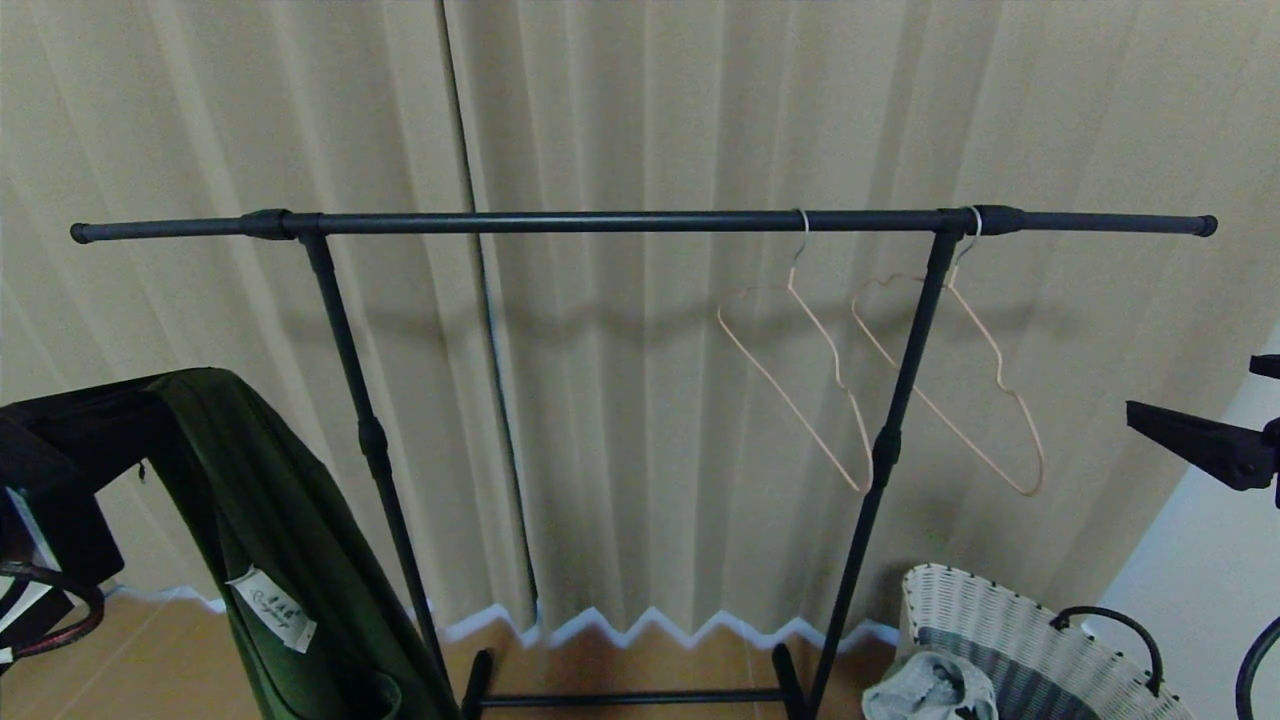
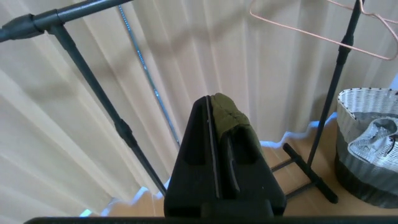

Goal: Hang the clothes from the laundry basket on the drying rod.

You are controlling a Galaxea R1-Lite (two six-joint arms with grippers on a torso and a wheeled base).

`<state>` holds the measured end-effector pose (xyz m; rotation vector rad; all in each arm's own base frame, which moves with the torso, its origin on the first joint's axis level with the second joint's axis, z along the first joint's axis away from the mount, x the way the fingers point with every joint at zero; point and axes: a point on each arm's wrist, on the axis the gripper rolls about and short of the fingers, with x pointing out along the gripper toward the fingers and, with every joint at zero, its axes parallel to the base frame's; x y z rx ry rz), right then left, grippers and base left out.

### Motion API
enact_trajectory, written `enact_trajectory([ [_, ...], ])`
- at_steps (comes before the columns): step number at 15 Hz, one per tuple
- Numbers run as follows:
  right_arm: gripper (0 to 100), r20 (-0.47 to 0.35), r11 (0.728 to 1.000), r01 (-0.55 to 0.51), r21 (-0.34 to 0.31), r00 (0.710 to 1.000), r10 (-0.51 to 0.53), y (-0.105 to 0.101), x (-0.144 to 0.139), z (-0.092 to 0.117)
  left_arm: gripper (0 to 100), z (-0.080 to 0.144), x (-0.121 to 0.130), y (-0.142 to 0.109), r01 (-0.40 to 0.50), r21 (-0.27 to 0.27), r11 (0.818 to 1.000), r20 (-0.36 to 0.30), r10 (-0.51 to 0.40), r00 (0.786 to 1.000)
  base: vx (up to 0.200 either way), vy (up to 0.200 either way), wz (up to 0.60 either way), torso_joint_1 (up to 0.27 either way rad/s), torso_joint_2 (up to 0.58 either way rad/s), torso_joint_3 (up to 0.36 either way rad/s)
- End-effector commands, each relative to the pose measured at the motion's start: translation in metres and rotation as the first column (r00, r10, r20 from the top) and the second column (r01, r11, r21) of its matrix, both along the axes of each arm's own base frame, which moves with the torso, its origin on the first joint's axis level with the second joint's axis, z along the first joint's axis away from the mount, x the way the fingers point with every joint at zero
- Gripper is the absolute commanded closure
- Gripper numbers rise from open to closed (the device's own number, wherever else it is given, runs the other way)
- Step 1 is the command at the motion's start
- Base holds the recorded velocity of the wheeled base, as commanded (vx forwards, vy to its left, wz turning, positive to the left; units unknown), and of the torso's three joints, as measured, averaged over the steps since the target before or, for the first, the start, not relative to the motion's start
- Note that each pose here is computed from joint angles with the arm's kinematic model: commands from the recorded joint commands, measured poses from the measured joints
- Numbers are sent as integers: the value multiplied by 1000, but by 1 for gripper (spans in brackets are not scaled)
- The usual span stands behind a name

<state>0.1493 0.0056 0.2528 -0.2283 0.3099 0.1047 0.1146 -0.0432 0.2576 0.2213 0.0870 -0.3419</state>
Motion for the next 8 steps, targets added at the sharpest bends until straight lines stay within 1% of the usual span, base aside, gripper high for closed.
enact_trajectory([
  [1, 0, 0, 1000, 0, 0, 1000, 0, 0, 1, 0, 100, -1, 2, -1, 0, 2, 1000, -7, 0, 1000, 0, 0, 0, 0, 0, 0],
  [4, 0, 1, 1000, 0, 2, 1000, 0, 0, 1, 1, 100, -1, 2, -1, 1, 0, 1000, -7, -1, 1000, 200, 0, 0, 2, -2, 4],
  [6, 0, 0, 1000, 7, 23, 1000, -7, 0, 1, 1, 100, -1, 2, -1, 1, 1, 1000, -9, -1, 1000, 200, 0, 0, 0, -5, 2],
  [8, 0, -4, 999, 14, 30, 1000, -14, -1, 1, 0, 100, -2, 2, -1, 1, 1, 1000, -10, -1, 1000, 200, 0, 0, 10, 5, -2],
])
